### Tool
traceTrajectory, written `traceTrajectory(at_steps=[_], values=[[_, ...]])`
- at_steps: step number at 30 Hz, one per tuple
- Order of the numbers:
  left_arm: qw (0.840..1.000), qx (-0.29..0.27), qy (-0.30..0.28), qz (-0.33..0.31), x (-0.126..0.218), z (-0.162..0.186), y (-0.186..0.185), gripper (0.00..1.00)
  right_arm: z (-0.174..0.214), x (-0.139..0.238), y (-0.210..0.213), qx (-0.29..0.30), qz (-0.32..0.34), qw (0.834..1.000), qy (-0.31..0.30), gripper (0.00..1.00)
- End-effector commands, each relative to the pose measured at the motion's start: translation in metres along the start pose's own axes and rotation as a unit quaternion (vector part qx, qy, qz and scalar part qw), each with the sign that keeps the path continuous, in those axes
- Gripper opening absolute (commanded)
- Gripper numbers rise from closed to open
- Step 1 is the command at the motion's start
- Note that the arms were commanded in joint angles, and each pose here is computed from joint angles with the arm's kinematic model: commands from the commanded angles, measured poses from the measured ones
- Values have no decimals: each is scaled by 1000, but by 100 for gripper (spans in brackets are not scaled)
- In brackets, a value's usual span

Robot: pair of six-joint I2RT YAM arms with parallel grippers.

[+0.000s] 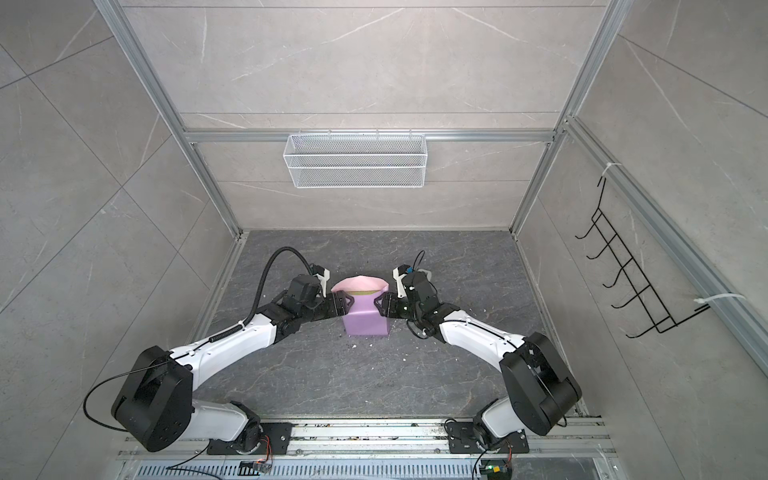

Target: Wrap the gift box in paper

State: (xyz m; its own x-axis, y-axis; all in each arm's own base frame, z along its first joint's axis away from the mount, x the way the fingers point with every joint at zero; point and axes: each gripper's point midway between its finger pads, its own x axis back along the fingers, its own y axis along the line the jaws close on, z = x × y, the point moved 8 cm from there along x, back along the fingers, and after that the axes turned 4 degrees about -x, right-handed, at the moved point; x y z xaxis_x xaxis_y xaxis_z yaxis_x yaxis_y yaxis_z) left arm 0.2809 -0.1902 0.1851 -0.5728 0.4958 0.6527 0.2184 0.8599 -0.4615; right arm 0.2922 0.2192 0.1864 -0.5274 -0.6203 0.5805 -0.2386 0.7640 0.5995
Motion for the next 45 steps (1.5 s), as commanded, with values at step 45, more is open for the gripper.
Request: traceTrajectory(at_steps=[45], values=[[974,-166,-38,-150,-9,5,2,43,-6,-8,-9,123,148,981,25,34]])
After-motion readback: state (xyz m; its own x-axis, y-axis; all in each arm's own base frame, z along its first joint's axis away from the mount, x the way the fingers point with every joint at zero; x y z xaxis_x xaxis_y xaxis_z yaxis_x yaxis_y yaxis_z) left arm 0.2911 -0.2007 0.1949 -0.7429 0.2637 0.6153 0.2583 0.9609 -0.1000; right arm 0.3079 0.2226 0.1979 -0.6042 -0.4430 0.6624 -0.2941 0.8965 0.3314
